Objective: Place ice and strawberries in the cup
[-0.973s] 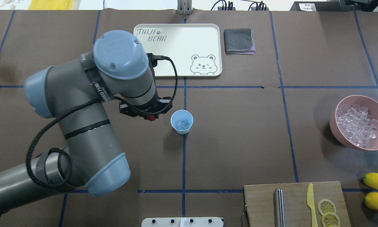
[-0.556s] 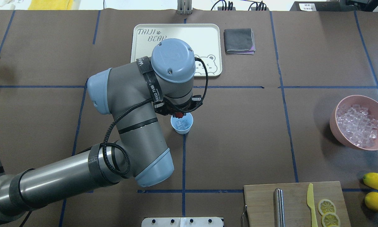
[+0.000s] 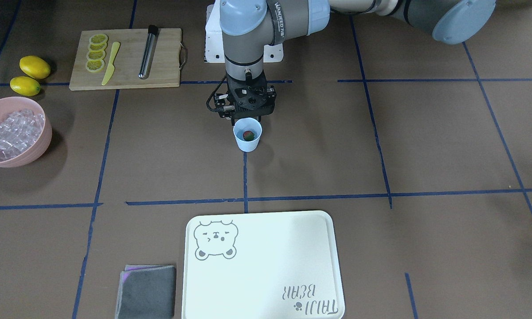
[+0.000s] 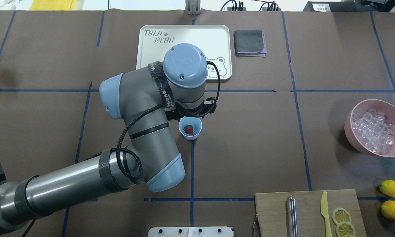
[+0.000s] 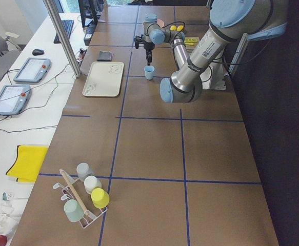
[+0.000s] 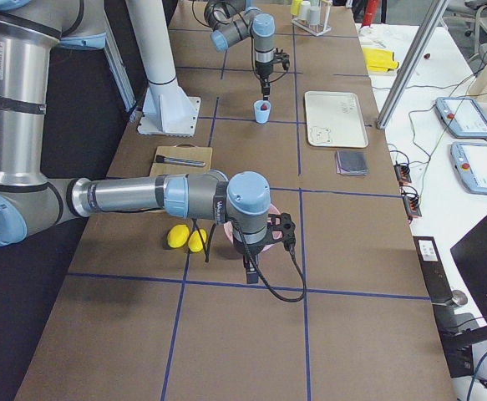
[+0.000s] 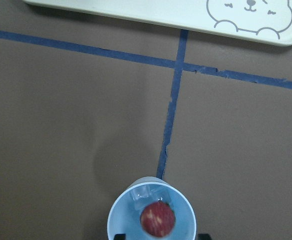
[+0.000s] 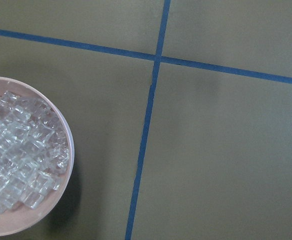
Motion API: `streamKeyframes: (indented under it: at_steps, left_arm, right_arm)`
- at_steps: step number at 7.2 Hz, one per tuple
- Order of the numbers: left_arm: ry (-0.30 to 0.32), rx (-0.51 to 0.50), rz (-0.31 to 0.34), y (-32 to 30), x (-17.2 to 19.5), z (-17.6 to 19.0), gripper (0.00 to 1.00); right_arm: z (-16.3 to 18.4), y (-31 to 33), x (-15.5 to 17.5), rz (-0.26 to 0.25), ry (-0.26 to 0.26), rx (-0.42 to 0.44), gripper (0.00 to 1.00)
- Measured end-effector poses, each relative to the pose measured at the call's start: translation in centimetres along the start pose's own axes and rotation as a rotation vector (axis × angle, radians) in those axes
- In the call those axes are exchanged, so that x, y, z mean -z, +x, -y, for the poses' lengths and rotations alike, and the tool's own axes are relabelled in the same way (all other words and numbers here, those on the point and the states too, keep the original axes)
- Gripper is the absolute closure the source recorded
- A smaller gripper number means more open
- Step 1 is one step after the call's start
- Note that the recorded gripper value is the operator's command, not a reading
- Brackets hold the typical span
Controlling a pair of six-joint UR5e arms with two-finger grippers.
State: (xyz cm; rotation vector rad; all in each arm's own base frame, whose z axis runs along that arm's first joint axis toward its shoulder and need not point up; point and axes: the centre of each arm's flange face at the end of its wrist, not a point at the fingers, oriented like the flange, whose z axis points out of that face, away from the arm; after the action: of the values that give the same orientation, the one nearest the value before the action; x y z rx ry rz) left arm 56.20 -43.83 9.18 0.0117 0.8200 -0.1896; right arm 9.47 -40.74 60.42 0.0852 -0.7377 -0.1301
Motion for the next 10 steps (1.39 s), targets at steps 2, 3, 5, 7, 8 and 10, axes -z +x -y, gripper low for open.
streamKeyframes:
  at_steps: [2, 3, 5, 7, 8, 10]
  left_arm:
    - [0.004, -0.051, -0.012, -2.2, 0.8, -0.2, 0.00]
    - [0.012, -0.124, -0.015, -6.7, 1.3, 0.4, 0.00]
    - [-0.010, -0.269, -0.008, -17.6, 3.3, 4.7, 0.00]
    - [-0.050, -0.382, 0.008, -29.8, 5.5, 11.3, 0.00]
    - [-0.062, -0.415, 0.017, -36.6, 6.6, 14.3, 0.00]
    - [-0.086, -0.439, 0.015, -50.8, 8.6, 17.8, 0.00]
  right_arm:
    - [0.0, 0.0, 0.0, 0.000, 0.001, 0.000, 0.00]
    - [0.0, 0.0, 0.0, 0.000, 0.000, 0.000, 0.00]
    - [0.0, 0.0, 0.0, 0.000, 0.000, 0.001, 0.00]
    - [0.0, 0.0, 0.0, 0.000, 0.001, 0.001, 0.00]
    - [0.1, 0.0, 0.0, 0.000, 0.001, 0.002, 0.00]
    - [0.1, -0.1, 0.1, -0.002, 0.010, 0.010, 0.00]
